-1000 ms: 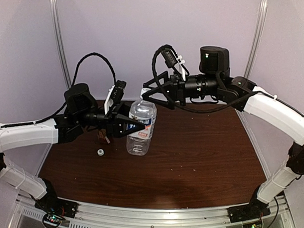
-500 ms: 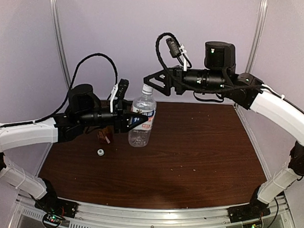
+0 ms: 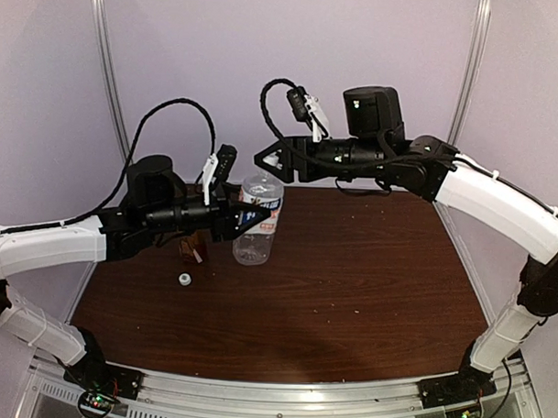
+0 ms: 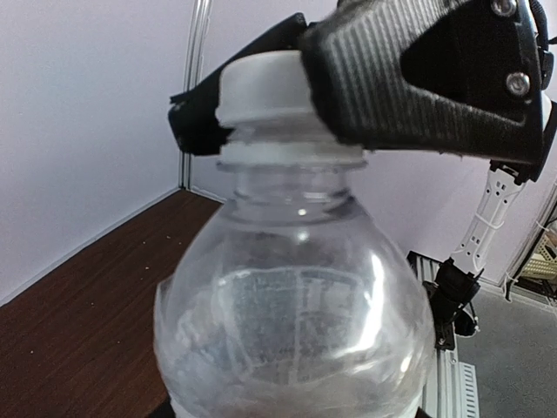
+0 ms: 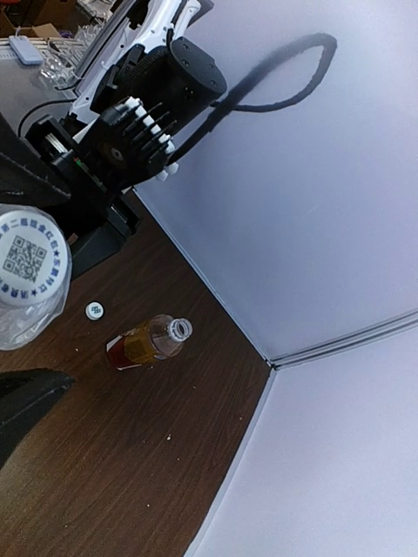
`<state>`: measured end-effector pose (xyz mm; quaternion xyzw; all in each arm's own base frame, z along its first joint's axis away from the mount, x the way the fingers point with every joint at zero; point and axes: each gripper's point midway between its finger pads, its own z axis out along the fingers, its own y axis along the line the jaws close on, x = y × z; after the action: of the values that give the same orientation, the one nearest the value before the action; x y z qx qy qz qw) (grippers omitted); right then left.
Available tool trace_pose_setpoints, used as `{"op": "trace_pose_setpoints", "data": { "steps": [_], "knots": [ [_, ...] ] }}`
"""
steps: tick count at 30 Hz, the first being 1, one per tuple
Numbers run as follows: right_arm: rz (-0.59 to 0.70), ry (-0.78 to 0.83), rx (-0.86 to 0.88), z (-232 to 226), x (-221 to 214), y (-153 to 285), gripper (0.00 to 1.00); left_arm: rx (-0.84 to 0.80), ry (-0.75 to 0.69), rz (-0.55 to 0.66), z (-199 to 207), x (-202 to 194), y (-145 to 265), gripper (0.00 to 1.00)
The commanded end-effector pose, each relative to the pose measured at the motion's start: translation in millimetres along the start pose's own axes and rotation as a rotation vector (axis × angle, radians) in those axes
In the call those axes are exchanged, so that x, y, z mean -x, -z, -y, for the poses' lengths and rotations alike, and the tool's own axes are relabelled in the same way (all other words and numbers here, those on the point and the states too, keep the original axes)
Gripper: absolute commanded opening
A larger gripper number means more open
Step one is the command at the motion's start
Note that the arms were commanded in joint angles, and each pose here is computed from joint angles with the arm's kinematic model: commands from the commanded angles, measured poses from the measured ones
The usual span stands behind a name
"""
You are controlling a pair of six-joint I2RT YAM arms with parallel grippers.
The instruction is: Unscrew the bottle caps
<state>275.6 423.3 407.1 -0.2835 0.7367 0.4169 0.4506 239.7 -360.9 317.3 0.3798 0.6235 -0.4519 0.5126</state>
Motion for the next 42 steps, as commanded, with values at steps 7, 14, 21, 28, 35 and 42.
{"op": "trace_pose_setpoints", "data": {
  "steps": [7, 14, 21, 28, 35, 42],
  "knots": [
    [0.012, -0.007, 0.031, -9, 5, -1, 0.47, 0.016, -0.048, 0.06, 3, 24, 6, 0.35],
    [0.017, 0.01, 0.057, -13, 4, 0, 0.3, 0.019, -0.049, 0.06, 3, 24, 6, 0.34],
    [0.038, 0.11, 0.135, -21, 3, 10, 0.11, -0.04, -0.073, 0.075, 15, 29, 10, 0.34],
    [-0.011, 0.294, 0.507, -57, -17, 31, 0.07, -0.419, -0.134, 0.099, 81, 35, 28, 0.34],
    [-0.088, 0.359, 0.759, -74, -42, 44, 0.16, -0.644, -0.097, 0.108, 113, 37, 44, 0.34],
    [-0.074, 0.347, 0.716, -70, -37, 42, 0.2, -0.63, -0.088, 0.123, 110, 37, 42, 0.34]
  ]
}}
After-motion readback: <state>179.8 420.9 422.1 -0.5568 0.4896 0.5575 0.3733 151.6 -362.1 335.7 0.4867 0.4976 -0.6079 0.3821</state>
